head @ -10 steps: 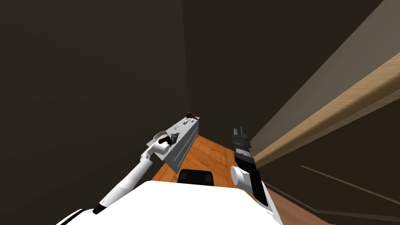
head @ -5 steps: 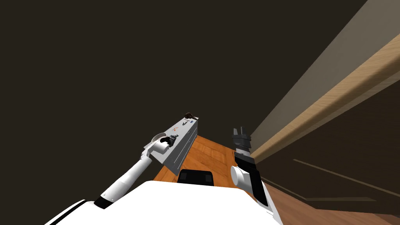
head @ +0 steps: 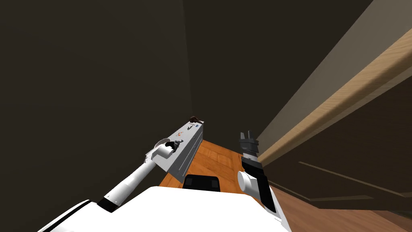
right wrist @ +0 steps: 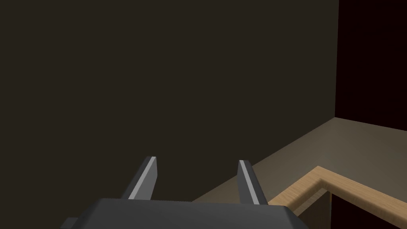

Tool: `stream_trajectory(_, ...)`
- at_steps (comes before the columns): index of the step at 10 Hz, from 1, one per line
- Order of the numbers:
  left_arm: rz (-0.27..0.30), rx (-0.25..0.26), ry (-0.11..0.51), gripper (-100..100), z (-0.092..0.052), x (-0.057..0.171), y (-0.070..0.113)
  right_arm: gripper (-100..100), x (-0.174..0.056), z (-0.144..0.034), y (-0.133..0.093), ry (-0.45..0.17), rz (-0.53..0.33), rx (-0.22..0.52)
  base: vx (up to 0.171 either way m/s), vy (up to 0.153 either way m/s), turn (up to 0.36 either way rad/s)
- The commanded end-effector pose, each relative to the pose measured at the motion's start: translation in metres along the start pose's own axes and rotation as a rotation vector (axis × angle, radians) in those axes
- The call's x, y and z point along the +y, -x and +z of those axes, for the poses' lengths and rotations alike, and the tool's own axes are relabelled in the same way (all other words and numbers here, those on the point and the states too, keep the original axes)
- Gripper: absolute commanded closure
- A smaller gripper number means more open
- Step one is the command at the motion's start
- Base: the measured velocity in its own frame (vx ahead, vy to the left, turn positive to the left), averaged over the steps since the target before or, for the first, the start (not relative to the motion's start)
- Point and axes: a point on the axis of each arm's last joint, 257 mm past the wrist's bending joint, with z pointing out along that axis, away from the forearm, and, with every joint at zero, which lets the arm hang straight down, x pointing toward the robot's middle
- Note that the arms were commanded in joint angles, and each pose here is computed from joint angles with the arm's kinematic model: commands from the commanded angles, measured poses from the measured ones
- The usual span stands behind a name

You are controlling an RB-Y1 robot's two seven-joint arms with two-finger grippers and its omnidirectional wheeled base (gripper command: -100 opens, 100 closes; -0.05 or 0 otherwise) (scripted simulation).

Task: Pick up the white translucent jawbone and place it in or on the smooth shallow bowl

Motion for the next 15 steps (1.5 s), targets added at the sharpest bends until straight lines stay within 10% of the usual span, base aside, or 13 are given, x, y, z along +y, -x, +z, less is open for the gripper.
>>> stream_trajectory(1, -0.013, -0.010, 0.003, -100, 0.004, 0.001, 0.003, 0, 0.000, 0.000, 0.000, 0.000, 0.000, 0.000, -0.011, 0.017, -0.109)
stream_trajectory(8, -0.053, -0.039, 0.015, -100, 0.019, 0.005, 0.011, 0, 0.000, 0.000, 0.000, 0.000, 0.000, 0.000, -0.028, 0.027, -0.093)
stream_trajectory(9, -0.055, -0.039, 0.014, 100, 0.020, 0.005, 0.011, 0, 0.000, 0.000, 0.000, 0.000, 0.000, 0.000, 0.000, 0.000, 0.000)
stream_trajectory(13, -0.055, -0.039, 0.014, 100, 0.019, 0.005, 0.011, 0, 0.000, 0.000, 0.000, 0.000, 0.000, 0.000, 0.000, 0.000, 0.000)
stream_trajectory(14, -0.054, -0.039, 0.014, 0, 0.019, 0.005, 0.011, 0, 0.000, 0.000, 0.000, 0.000, 0.000, 0.000, 0.000, 0.000, 0.000)
stream_trajectory(15, -0.043, -0.031, 0.011, 100, 0.015, 0.003, 0.009, 0, 0.000, 0.000, 0.000, 0.000, 0.000, 0.000, 0.020, -0.019, 0.118)
